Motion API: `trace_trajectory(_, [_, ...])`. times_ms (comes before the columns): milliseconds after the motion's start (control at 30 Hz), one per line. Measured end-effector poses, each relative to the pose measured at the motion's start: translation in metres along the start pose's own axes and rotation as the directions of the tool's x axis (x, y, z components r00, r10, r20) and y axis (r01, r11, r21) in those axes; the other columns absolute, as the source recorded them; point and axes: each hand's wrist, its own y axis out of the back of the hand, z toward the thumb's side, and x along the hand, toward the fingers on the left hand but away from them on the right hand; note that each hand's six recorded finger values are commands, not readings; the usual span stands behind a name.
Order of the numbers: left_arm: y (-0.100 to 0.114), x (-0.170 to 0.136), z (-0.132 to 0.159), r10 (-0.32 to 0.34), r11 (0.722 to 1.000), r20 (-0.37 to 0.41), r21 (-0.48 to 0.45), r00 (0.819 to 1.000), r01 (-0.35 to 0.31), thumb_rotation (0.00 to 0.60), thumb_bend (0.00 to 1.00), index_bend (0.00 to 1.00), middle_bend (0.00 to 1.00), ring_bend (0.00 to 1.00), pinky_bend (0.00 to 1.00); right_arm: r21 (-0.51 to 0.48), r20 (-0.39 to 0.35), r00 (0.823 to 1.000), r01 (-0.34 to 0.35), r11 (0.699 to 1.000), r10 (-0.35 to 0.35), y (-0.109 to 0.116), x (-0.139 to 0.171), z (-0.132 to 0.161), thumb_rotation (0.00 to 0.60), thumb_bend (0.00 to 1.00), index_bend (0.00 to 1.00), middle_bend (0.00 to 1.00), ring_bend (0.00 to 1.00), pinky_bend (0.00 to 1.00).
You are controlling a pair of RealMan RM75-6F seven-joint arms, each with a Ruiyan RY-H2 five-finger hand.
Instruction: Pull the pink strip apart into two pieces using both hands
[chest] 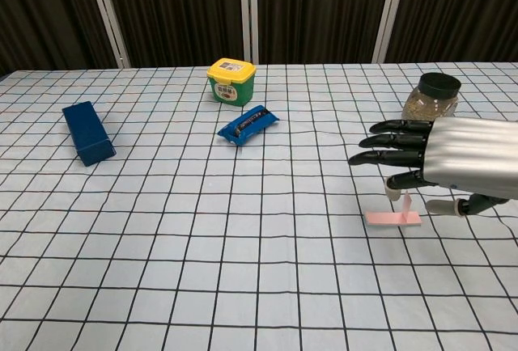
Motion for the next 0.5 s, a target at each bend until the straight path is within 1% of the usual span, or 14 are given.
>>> trace_trajectory(233, [-0.0003, 0.0005, -0.0005, -0.001, 1.000, -0.002, 0.001, 1.000, 0.001, 0.600, 0.00, 0.00, 0.00, 0.00, 0.00, -0.010, 0.015, 1.000, -0.008, 1.000, 0.008, -0.0076, -0.0031, -0.0033, 0.600, 0.29, 0.48, 0.06, 0.00, 0.00])
trace_trajectory(333, [-0.0002, 0.0006, -0.0002, 0.000, 1.000, -0.001, 0.001, 1.000, 0.000, 0.600, 0.00, 0.00, 0.00, 0.00, 0.00, -0.020, 0.018, 1.000, -0.003, 1.000, 0.003, -0.0085, -0.0043, -0.0028, 0.600, 0.29, 0.52, 0.06, 0.00, 0.00])
trace_trajectory(500, [-0.0007, 0.0005, -0.0003, -0.003, 1.000, -0.002, 0.000, 1.000, 0.003, 0.600, 0.00, 0.00, 0.00, 0.00, 0.00, -0.035, 0.021, 1.000, 0.011, 0.999, -0.010, -0.0088, -0.0055, -0.0019, 0.600, 0.29, 0.56, 0.07, 0.00, 0.00])
